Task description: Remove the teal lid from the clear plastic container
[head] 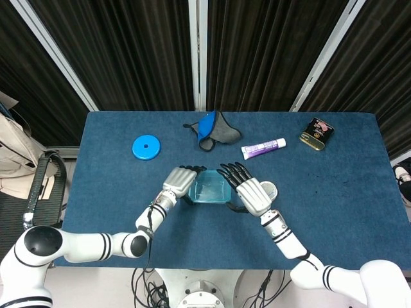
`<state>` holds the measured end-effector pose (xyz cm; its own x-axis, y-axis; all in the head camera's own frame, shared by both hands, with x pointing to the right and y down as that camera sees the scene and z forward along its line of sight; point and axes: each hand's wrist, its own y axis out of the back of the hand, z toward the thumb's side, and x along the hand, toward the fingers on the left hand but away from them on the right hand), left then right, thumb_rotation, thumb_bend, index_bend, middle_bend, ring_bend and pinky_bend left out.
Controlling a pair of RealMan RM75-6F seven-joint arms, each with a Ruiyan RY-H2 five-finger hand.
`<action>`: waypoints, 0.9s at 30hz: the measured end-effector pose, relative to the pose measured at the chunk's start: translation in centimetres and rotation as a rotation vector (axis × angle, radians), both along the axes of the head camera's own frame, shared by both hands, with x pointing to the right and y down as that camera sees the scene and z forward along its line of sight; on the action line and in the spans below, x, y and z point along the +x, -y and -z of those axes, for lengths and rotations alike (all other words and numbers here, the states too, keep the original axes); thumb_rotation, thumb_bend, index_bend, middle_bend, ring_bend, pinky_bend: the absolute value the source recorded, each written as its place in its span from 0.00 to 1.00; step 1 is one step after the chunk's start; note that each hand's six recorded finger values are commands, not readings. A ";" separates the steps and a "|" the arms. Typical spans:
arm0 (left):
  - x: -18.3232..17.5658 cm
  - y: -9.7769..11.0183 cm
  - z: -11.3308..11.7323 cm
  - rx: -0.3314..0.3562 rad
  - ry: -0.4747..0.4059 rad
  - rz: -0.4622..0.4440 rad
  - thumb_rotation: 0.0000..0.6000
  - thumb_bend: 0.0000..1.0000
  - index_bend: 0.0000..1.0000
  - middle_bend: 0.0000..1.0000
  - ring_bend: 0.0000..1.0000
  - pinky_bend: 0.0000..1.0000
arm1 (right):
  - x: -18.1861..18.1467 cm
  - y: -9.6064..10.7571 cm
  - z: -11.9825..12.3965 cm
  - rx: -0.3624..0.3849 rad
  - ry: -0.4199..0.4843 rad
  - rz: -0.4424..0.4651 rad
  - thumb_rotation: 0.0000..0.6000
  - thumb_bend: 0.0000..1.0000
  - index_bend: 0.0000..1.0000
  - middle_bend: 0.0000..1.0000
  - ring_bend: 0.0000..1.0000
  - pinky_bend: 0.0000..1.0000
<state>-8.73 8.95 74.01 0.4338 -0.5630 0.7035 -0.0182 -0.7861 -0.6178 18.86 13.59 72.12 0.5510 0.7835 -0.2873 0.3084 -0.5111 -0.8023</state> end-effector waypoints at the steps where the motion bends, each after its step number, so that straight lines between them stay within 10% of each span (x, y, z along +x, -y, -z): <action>1: 0.0 0.0 0.0 0.000 0.000 -0.001 1.00 0.00 0.19 0.22 0.19 0.23 | 0.0 0.0 0.0 0.000 0.003 -0.001 1.00 0.23 0.00 0.00 0.00 0.00; 11: 0.2 0.0 0.2 -0.019 -0.030 0.013 1.00 0.00 0.09 0.16 0.17 0.23 | -0.3 -0.2 0.0 0.012 0.043 0.001 1.00 0.52 0.33 0.07 0.00 0.00; 27: 0.1 0.0 0.9 -0.010 -0.091 0.045 1.00 0.00 0.00 0.00 0.00 0.07 | -0.2 -0.5 -0.2 0.018 0.037 0.013 1.00 0.52 0.51 0.10 0.00 0.00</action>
<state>-8.59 8.93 73.15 0.4702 -0.5762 0.6685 -0.1091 -0.7896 -0.6039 18.67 14.06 72.35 0.5711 0.7811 -0.2524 0.3318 -0.5008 -0.7994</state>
